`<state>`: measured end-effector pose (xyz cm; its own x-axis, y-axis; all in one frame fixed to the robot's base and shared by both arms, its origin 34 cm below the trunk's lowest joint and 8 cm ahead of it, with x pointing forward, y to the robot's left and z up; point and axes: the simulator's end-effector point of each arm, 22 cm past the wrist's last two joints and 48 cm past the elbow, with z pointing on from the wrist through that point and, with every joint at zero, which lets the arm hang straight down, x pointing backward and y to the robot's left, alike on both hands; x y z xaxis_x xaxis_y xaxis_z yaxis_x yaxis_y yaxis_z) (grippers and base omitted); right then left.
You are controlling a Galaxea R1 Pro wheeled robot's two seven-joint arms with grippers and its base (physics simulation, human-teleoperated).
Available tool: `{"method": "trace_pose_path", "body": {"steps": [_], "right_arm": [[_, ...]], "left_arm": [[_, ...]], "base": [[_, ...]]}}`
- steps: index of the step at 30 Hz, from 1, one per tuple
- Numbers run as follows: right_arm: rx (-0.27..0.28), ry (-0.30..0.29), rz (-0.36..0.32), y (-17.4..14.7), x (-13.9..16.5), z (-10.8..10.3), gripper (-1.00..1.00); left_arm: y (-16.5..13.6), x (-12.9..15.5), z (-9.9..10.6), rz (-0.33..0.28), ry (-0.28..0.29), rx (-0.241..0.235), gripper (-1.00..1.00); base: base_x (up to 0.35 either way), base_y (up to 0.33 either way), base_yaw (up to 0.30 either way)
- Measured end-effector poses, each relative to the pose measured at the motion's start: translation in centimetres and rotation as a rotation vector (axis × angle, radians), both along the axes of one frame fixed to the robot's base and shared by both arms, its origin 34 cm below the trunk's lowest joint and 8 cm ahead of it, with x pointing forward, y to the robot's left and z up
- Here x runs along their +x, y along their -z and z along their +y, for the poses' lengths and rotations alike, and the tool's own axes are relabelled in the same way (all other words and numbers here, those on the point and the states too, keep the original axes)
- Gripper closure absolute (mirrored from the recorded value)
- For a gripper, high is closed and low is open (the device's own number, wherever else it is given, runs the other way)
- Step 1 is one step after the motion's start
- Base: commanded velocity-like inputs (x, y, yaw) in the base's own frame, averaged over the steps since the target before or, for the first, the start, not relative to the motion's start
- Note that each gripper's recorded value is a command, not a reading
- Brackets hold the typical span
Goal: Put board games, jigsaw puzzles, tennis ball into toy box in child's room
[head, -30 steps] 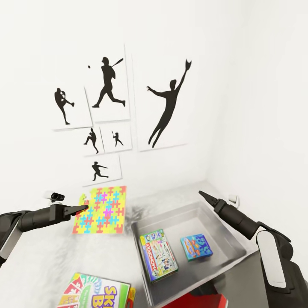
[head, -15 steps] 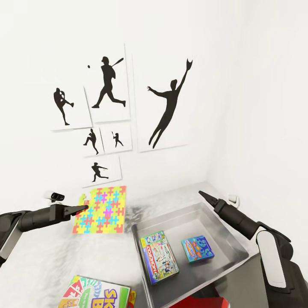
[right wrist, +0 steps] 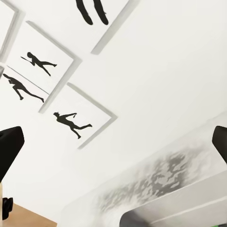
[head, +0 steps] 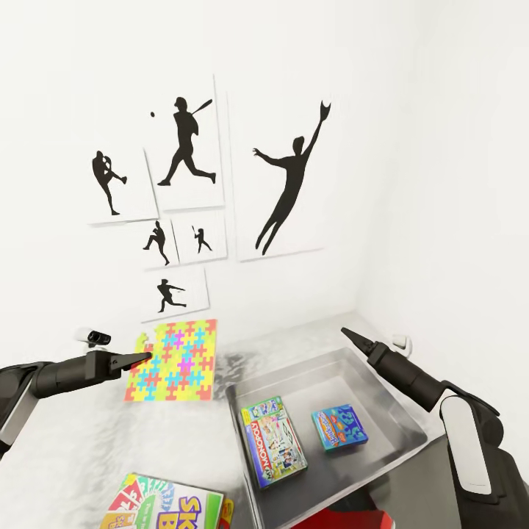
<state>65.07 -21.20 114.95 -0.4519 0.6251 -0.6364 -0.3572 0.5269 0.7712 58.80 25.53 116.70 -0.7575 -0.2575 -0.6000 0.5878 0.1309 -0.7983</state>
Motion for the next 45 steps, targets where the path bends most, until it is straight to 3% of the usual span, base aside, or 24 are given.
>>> {"method": "trace_pose_path", "body": {"steps": [9, 12, 15, 19, 26, 29, 34, 41, 45], "right_arm": [[0.0, -0.001, -0.001, 0.0, 0.0, 0.0, -1.0], [0.0, -0.002, -0.002, -0.1, 0.0, 0.1, -1.0], [-0.001, -0.002, -0.006, -0.2, 0.0, 0.1, -1.0], [-0.001, -0.004, -0.006, -0.3, -0.1, 0.1, -1.0], [0.039, -0.059, -0.036, -1.4, -1.2, 0.0, -1.0], [0.076, -0.052, -0.059, -2.1, -1.7, -1.6, -1.0], [0.121, 0.011, -0.043, -1.1, -3.2, -5.3, -1.0], [0.168, 0.039, -0.095, -2.3, -4.4, -8.0, -1.0], [0.172, 0.044, -0.101, -2.4, -4.5, -8.3, -1.0]], "left_arm": [[0.1, 0.0, -0.2, 0.004, 0.004, -0.002, 1.0], [0.3, 0.0, -1.1, 0.01, 0.013, -0.014, 1.0], [0.8, 0.2, -4.6, 0.02, 0.037, -0.062, 1.0], [2.8, 1.7, -7.9, 0.054, -0.007, -0.029, 1.0], [4.4, 2.7, -14.7, 0.114, -0.017, -0.057, 1.0], [5.7, 3.3, -18.6, 0.159, -0.043, -0.04, 1.0], [7.0, 3.5, -24.6, 0.214, -0.062, -0.025, 1.0], [13.5, 2.9, -28.3, 0.269, -0.1, 0.029, 1.0], [14.8, 2.7, -28.9, 0.273, -0.114, 0.031, 1.0]], "base": [[0.0, 0.0, 0.0], [0.0, 0.0, 0.0], [0.0, 0.0, 0.0], [0.0, 0.0, 0.0], [0.0, 0.0, 0.0], [0.0, 0.0, 0.0], [0.0, 0.0, 0.0], [0.0, 0.0, 0.0], [0.0, 0.0, 0.0]]}}
